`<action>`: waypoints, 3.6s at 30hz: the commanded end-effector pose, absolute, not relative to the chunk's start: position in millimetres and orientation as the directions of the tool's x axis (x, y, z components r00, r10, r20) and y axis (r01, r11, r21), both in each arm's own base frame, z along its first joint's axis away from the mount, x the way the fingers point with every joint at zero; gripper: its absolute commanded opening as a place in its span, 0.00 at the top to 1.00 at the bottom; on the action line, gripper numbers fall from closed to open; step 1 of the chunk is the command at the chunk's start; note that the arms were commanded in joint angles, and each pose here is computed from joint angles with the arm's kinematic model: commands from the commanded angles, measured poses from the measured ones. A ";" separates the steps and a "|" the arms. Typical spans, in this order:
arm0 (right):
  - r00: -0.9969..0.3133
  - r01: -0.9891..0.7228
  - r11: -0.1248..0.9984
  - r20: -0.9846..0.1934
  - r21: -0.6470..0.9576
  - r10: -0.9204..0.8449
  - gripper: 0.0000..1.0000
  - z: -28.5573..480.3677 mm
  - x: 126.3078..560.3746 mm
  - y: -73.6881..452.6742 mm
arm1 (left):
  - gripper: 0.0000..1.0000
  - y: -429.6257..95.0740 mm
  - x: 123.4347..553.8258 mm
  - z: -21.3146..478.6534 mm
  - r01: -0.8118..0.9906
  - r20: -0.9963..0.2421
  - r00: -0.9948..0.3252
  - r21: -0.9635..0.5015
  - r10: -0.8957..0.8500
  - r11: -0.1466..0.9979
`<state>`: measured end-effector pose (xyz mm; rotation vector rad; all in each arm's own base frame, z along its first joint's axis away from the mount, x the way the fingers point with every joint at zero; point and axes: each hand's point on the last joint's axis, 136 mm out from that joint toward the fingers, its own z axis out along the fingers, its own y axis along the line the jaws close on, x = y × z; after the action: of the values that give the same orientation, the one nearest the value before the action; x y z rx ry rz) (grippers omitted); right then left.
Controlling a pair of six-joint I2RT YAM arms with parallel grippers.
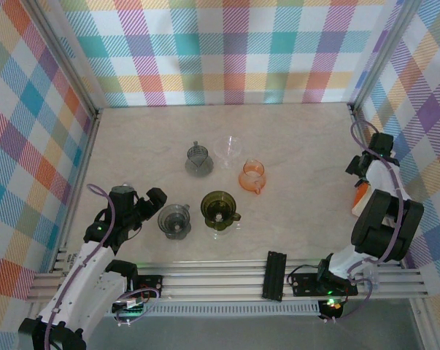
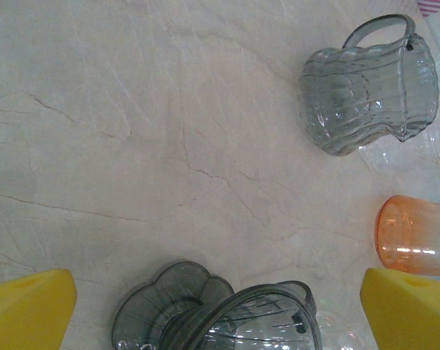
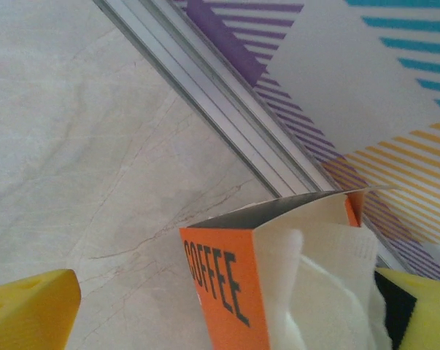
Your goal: Place the coffee filter in the dripper
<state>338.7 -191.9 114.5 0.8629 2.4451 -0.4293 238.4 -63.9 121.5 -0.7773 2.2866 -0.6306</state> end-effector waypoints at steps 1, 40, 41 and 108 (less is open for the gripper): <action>-0.631 0.671 0.734 -0.603 -0.106 0.489 0.01 139.9 339.6 -197.2 | 0.00 -65.7 244.4 130.1 -0.349 -0.419 -0.605 -0.624 -0.677 0.699; -0.703 0.666 0.731 -0.454 -0.150 0.547 0.05 86.2 324.2 -194.9 | 0.00 -66.1 244.7 134.3 -0.353 -0.412 -0.597 -0.636 -0.688 0.686; -0.701 0.670 0.726 -0.452 -0.155 0.551 0.05 85.4 323.0 -195.9 | 0.00 -66.1 244.8 134.8 -0.352 -0.412 -0.597 -0.636 -0.688 0.686; -0.751 0.252 0.968 -0.633 -0.012 0.188 0.49 165.4 463.3 34.9 | 0.00 -62.2 238.3 138.4 -0.357 -0.420 -0.588 -0.632 -0.691 0.688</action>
<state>459.7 35.5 170.9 0.2564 2.4396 -0.0993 237.9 -63.6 127.6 -0.7984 2.2558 -0.6544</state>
